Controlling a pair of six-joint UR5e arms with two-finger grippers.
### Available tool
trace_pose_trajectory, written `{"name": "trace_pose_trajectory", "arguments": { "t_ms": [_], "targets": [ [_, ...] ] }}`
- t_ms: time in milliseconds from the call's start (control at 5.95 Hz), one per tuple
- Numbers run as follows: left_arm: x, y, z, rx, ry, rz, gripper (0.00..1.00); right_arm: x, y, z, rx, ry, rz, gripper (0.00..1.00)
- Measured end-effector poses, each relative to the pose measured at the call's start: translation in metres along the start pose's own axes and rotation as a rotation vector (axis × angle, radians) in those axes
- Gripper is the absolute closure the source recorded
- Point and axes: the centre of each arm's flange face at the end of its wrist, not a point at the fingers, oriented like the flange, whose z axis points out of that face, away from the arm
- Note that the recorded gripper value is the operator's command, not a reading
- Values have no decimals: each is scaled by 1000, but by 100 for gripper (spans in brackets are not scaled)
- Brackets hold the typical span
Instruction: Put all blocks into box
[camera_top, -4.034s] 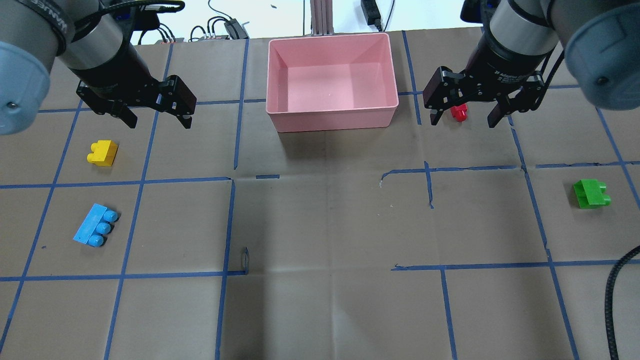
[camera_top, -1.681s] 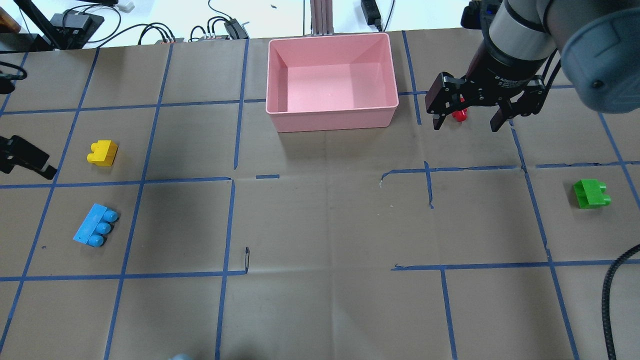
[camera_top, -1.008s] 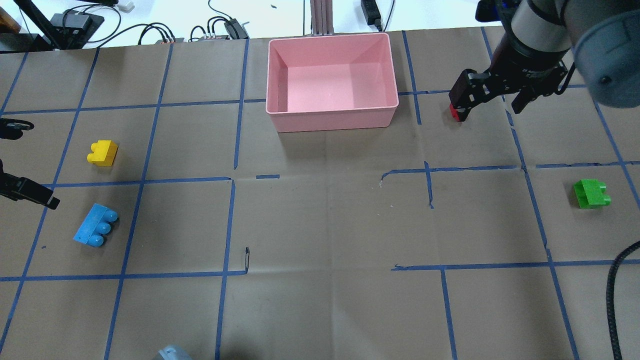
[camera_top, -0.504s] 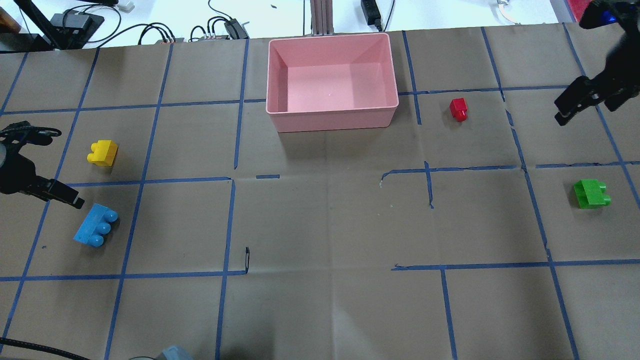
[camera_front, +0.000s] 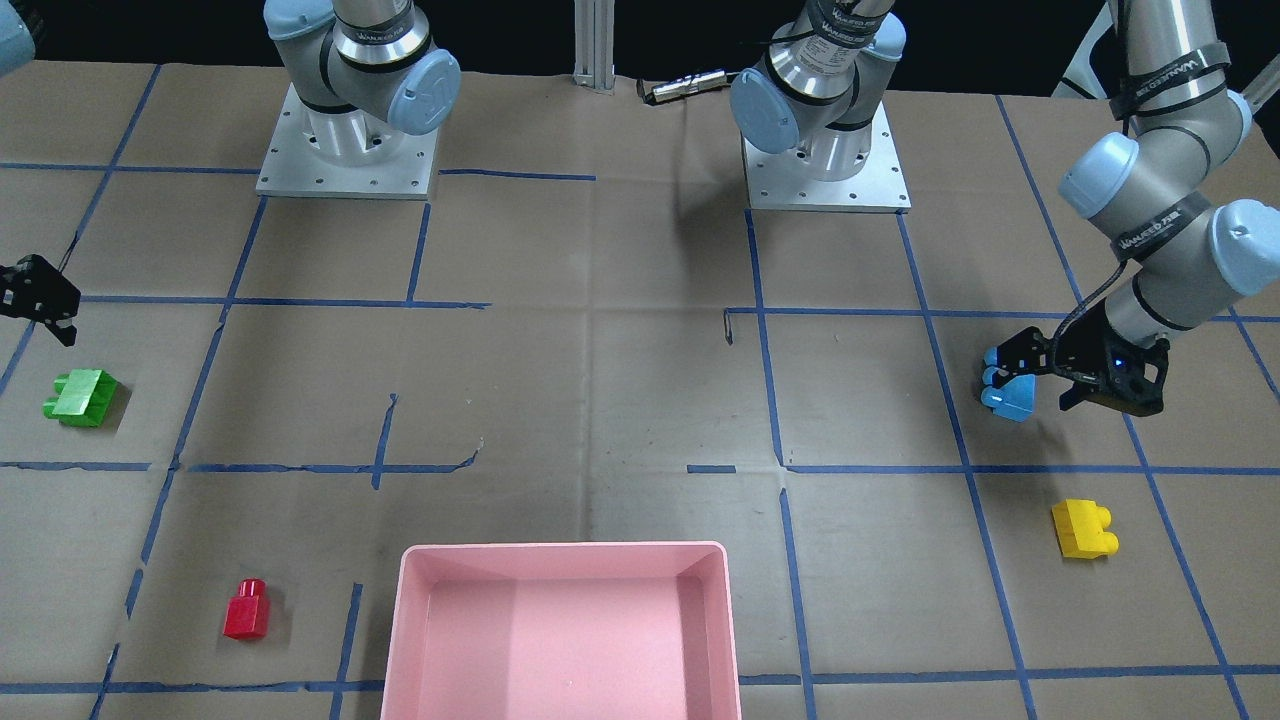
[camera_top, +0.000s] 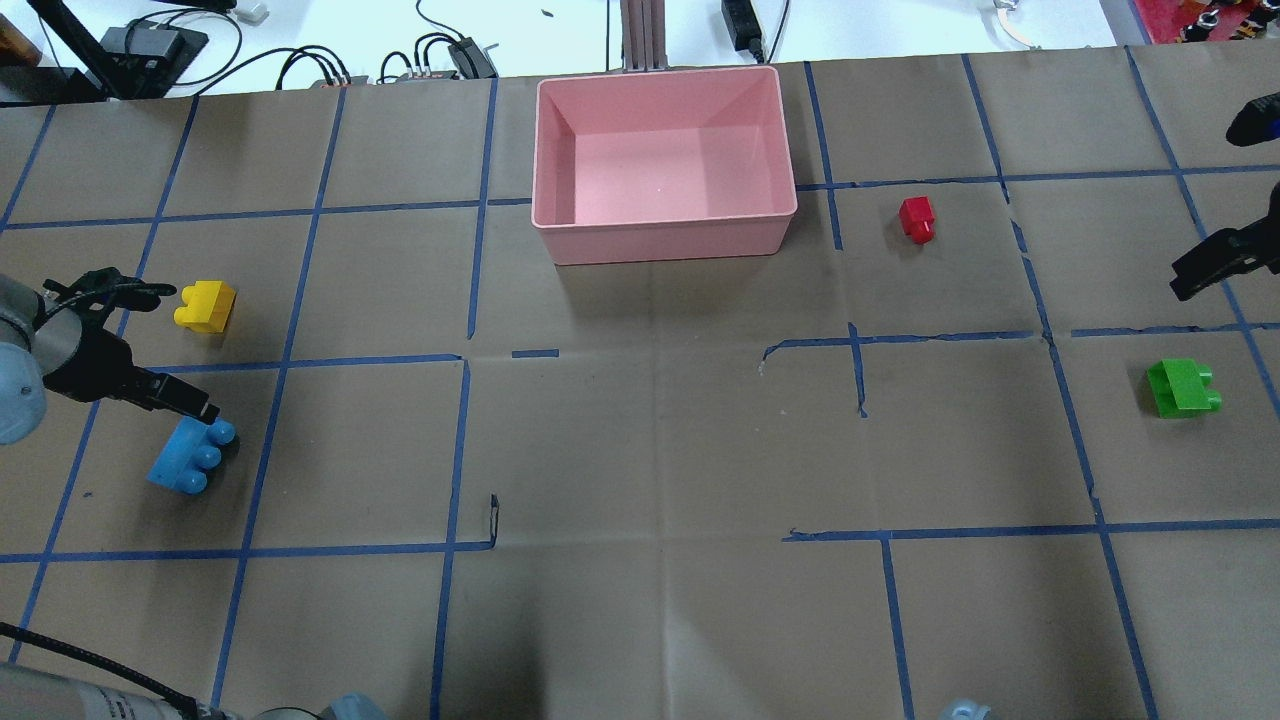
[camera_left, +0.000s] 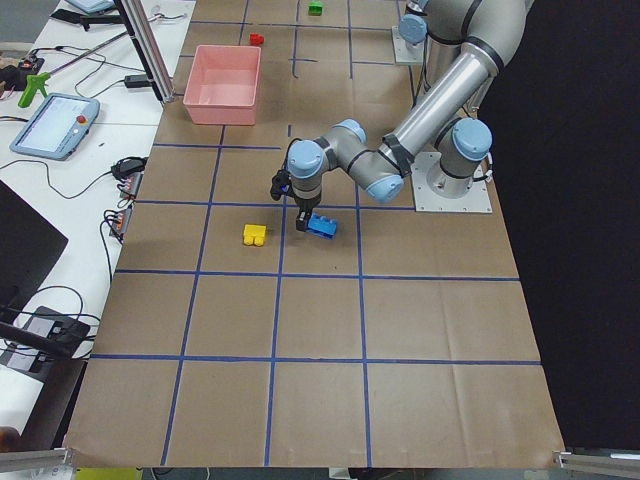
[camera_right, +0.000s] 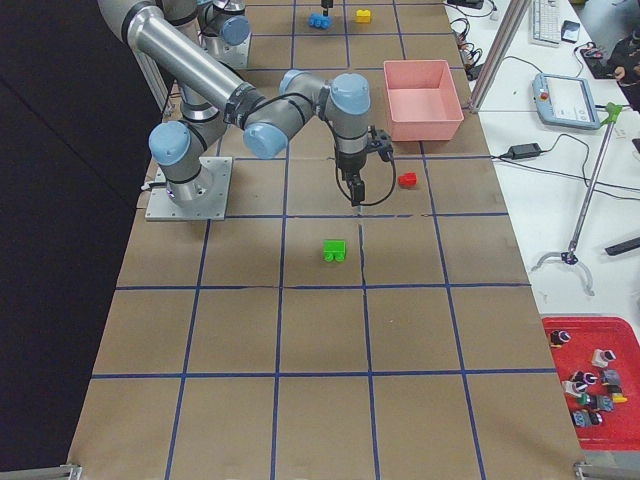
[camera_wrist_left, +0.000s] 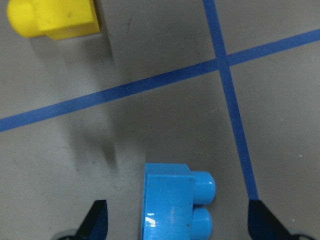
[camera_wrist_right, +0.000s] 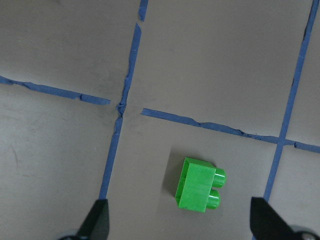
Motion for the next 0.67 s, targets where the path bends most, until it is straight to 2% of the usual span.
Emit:
{"name": "trace_pose_trajectory", "arguments": {
  "t_ms": [504, 672],
  "targets": [
    [9, 11, 21, -25, 20, 11, 1, 55, 14, 95, -24, -13, 84, 0],
    [8, 13, 22, -31, 23, 14, 1, 58, 22, 117, -26, -8, 99, 0]
  ]
}}
